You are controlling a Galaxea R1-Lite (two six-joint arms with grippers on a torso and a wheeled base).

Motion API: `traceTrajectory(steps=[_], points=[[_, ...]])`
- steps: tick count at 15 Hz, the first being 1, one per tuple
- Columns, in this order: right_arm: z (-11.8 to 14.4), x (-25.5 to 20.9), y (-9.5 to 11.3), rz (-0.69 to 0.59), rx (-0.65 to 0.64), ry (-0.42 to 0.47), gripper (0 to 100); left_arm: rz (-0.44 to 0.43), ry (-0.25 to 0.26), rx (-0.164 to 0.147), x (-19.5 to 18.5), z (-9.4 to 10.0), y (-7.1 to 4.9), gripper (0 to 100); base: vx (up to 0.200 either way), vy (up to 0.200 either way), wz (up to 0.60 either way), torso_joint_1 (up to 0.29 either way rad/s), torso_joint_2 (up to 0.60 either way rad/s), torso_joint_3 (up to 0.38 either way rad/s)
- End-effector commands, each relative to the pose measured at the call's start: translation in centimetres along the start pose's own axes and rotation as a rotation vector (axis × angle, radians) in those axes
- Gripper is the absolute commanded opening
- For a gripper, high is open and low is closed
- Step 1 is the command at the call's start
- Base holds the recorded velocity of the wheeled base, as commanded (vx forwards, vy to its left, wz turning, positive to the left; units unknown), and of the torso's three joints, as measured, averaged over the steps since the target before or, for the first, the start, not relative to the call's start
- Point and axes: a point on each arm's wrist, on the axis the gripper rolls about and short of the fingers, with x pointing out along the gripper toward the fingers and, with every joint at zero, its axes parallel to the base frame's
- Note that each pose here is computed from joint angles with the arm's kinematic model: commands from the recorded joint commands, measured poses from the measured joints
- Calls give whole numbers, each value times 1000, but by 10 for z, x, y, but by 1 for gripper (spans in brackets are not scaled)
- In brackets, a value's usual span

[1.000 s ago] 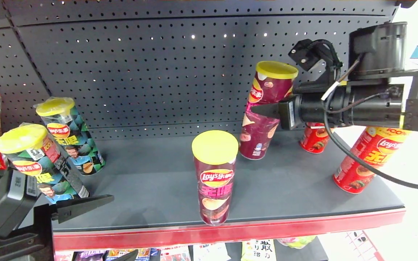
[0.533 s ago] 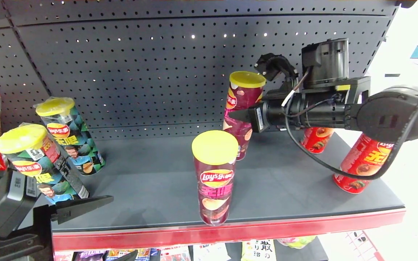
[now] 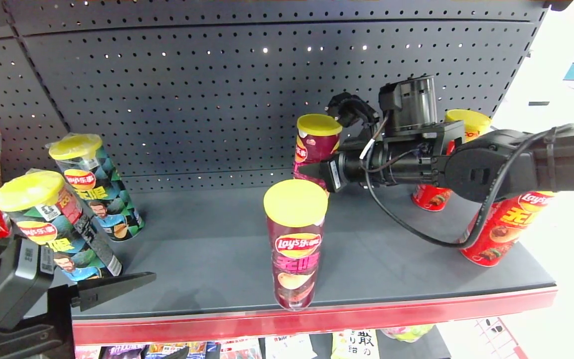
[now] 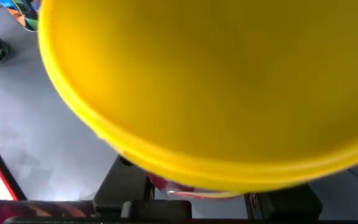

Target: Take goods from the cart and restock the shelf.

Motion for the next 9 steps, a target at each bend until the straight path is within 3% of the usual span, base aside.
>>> traceTrajectory(steps=[1, 9], points=[[-4, 7, 5, 15, -1, 15, 0, 1, 2, -3, 0, 0, 0, 100, 0, 0, 0, 0, 0, 0], [-8, 21, 8, 7, -10, -5, 0, 1, 4, -3, 0, -1, 0, 100, 0, 0, 0, 0, 0, 0]])
